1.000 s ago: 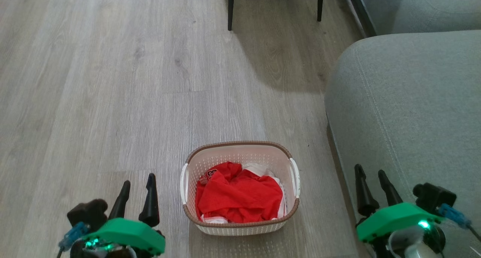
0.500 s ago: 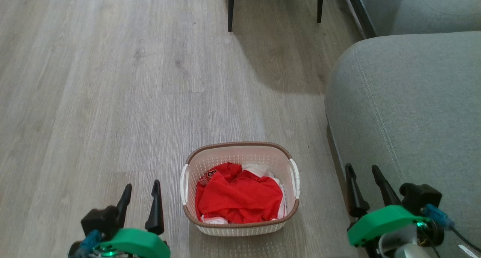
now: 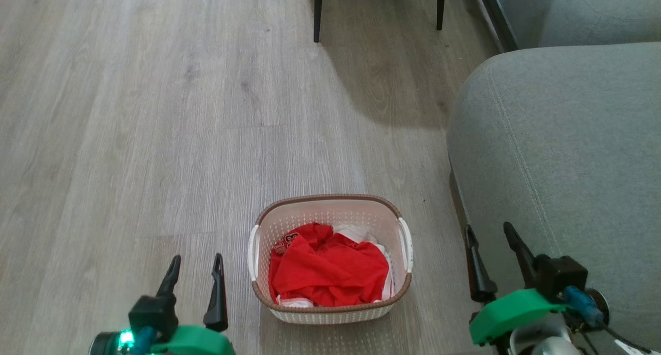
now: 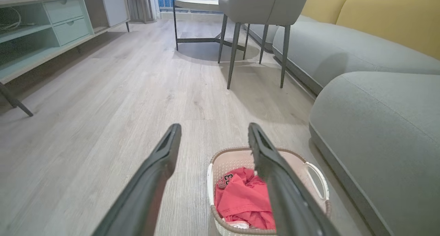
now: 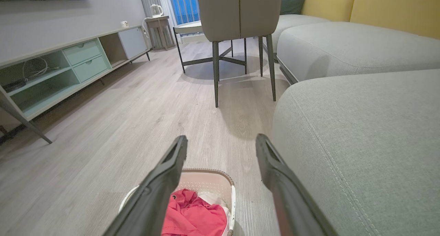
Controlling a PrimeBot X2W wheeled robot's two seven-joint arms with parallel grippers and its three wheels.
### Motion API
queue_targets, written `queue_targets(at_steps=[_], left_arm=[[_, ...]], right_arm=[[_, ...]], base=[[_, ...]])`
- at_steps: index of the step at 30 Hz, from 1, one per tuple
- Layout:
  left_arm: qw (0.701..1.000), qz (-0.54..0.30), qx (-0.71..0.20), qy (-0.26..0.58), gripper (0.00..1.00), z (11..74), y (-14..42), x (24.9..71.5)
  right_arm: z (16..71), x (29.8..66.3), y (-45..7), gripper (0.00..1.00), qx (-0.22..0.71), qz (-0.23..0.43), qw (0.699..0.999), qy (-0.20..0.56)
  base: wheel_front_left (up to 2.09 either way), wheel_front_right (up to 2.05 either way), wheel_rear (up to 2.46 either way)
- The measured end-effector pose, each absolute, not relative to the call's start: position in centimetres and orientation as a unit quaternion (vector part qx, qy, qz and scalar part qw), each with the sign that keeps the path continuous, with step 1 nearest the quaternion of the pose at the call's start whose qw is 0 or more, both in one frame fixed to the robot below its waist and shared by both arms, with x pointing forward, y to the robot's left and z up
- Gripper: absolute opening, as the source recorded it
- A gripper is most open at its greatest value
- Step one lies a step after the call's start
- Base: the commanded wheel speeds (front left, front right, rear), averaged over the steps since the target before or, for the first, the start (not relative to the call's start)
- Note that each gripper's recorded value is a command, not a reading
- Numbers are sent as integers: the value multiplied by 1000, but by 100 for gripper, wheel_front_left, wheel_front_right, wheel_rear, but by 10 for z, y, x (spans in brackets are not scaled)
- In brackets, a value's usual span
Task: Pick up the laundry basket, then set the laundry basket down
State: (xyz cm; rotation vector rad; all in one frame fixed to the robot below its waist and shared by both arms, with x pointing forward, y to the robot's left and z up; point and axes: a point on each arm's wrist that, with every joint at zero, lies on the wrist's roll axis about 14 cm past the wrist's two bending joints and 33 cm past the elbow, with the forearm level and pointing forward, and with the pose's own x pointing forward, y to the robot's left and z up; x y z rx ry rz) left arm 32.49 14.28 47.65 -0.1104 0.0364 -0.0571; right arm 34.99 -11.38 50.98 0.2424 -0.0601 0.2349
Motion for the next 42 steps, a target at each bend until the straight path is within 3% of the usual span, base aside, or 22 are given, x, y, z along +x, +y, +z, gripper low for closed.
queue_targets(at_steps=[9, 42], left_arm=[[999, -33, -13, 5, 100, 479, 141, 323], [999, -33, -15, 26, 100, 467, 141, 326]], right_arm=[[508, 347, -107, 100, 79, 131, 988, -36], [496, 351, -109, 100, 81, 127, 988, -16]], base=[[0, 0, 0], [0, 0, 0]])
